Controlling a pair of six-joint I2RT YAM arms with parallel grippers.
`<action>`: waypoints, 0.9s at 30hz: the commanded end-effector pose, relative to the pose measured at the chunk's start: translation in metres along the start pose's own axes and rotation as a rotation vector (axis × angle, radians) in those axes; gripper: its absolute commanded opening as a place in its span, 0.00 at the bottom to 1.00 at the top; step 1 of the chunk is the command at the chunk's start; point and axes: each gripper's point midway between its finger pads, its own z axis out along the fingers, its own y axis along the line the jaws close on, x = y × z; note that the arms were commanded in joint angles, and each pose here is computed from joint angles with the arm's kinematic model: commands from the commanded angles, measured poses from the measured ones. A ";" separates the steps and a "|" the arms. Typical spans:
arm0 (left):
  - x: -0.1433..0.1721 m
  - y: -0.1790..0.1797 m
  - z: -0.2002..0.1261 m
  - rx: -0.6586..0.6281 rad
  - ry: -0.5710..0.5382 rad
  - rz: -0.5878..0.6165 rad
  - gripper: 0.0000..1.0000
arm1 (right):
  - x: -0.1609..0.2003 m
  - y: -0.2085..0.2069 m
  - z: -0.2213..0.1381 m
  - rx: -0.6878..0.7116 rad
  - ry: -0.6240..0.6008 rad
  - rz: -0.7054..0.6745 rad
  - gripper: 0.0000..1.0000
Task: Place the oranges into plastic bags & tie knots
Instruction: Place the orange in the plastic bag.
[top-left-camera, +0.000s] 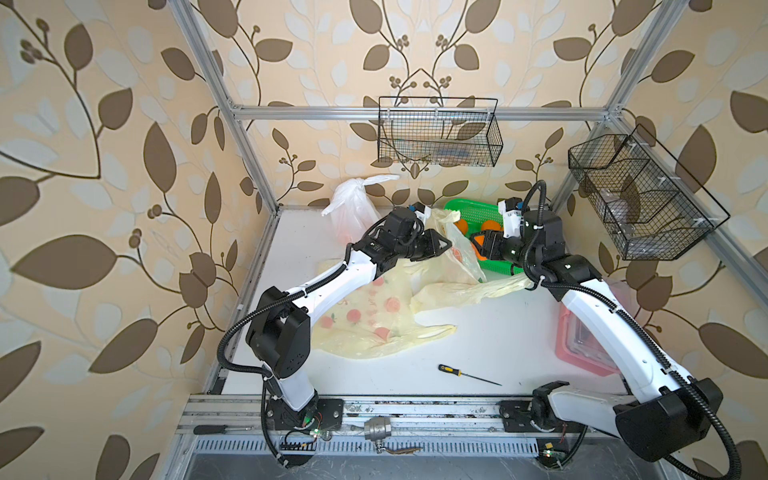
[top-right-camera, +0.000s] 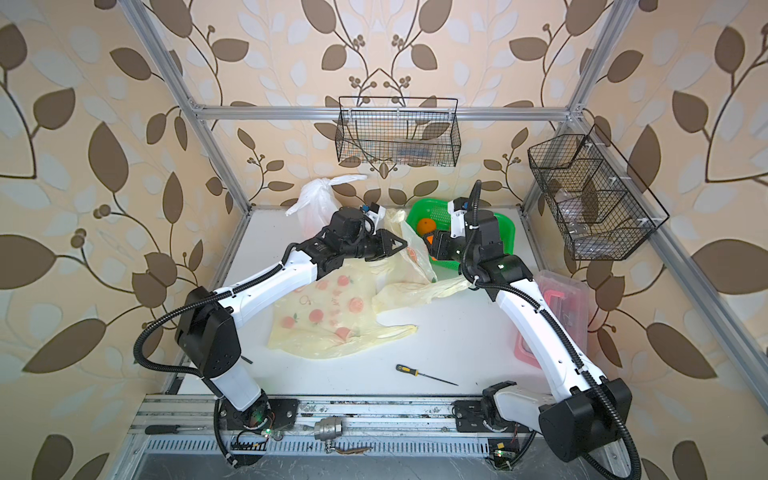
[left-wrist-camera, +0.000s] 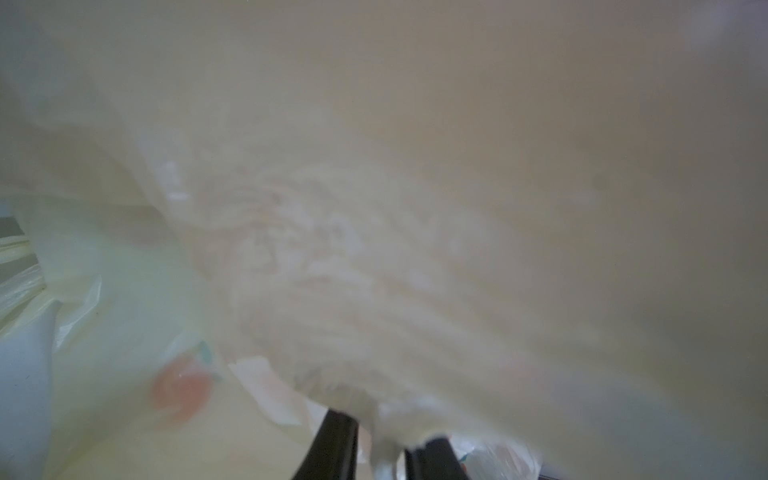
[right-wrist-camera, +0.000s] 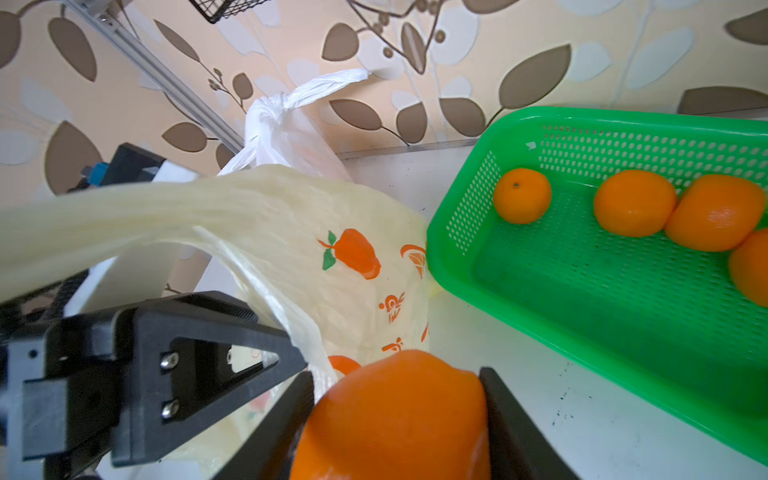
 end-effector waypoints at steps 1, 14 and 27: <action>-0.009 -0.022 -0.018 0.061 -0.037 0.053 0.22 | -0.007 -0.008 -0.010 0.061 -0.036 -0.001 0.07; -0.007 -0.025 -0.024 0.081 -0.036 0.064 0.34 | -0.010 -0.007 -0.015 0.074 -0.055 -0.001 0.07; -0.001 -0.041 -0.033 0.165 -0.020 0.105 0.22 | -0.013 -0.007 -0.018 0.089 -0.070 -0.004 0.06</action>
